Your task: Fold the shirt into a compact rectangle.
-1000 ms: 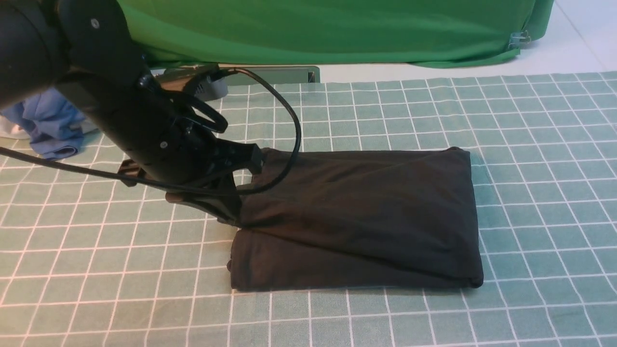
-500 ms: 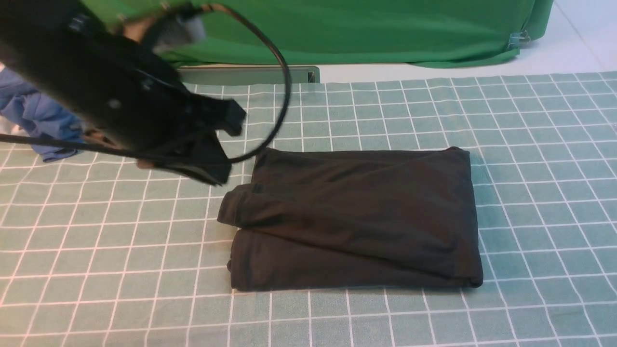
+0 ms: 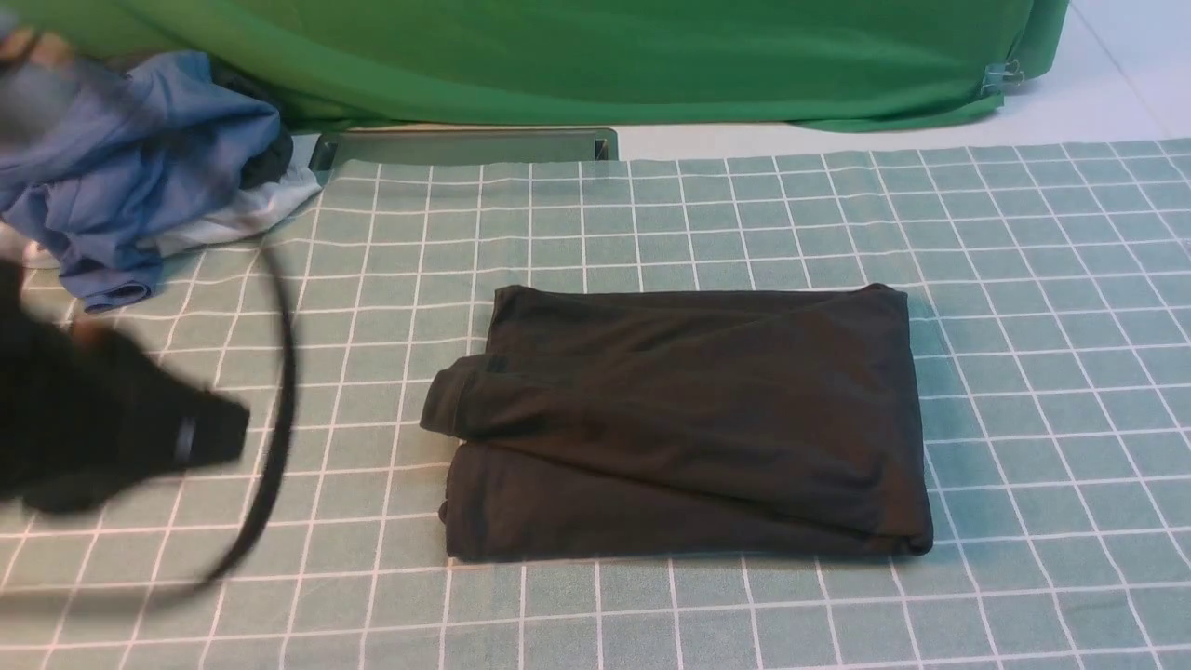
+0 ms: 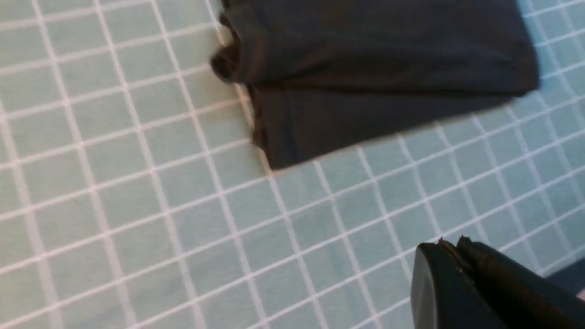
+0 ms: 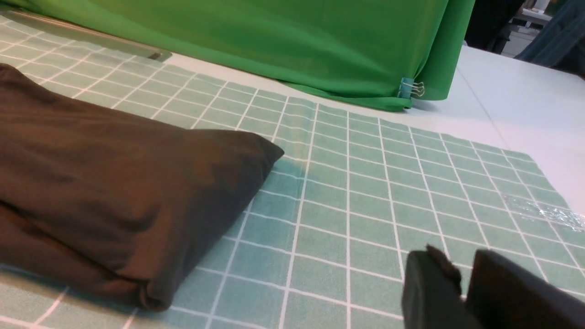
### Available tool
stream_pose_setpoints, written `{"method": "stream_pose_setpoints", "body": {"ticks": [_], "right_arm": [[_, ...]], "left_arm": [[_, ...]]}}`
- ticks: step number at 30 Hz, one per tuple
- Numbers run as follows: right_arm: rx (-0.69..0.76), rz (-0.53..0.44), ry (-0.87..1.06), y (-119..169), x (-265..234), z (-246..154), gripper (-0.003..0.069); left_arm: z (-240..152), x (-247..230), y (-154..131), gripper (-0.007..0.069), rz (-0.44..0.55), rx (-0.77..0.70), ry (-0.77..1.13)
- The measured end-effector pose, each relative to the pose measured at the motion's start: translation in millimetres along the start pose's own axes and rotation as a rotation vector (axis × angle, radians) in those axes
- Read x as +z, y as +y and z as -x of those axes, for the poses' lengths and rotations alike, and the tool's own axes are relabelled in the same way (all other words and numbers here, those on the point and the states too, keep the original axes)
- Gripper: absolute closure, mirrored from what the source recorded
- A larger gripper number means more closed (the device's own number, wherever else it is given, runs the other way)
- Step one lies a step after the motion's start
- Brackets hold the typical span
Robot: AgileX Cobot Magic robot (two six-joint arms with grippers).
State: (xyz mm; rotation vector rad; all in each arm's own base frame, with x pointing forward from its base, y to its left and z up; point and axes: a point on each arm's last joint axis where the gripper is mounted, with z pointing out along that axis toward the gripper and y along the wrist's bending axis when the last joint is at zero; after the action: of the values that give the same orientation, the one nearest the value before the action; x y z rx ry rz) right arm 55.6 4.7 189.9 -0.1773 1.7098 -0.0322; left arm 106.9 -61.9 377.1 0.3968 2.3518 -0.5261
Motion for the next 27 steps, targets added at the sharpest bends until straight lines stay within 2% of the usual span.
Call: {"method": "stream_pose_setpoints", "body": {"ticks": [5,9,12,20,23,27], "right_arm": [[0.0,0.0,0.0,0.0,0.0,0.0,0.0486],[-0.001,0.0,0.001,0.0,0.0,-0.1,0.0474],[0.0,0.0,0.002,0.0,0.0,-0.2,0.0465],[0.0,0.001,0.004,0.1,0.0,-0.4,0.0447],[0.001,0.001,0.004,0.1,0.0,-0.4,0.0438],[0.001,0.001,0.004,0.1,0.0,-0.4,0.0428]], "left_arm": [[-46.8,4.2,3.0,0.0611,-0.119,-0.054,-0.42],[-70.9,4.2,17.8,0.0611,-0.071,-0.059,-0.739],[-86.3,3.7,26.1,0.0611,-0.017,-0.033,-0.864],[-105.3,23.8,37.0,0.0611,0.144,0.152,-0.794],[-108.0,27.0,38.8,0.0611,0.167,0.229,-0.756],[-111.0,30.2,40.0,0.061,0.182,0.258,-0.718]]}}
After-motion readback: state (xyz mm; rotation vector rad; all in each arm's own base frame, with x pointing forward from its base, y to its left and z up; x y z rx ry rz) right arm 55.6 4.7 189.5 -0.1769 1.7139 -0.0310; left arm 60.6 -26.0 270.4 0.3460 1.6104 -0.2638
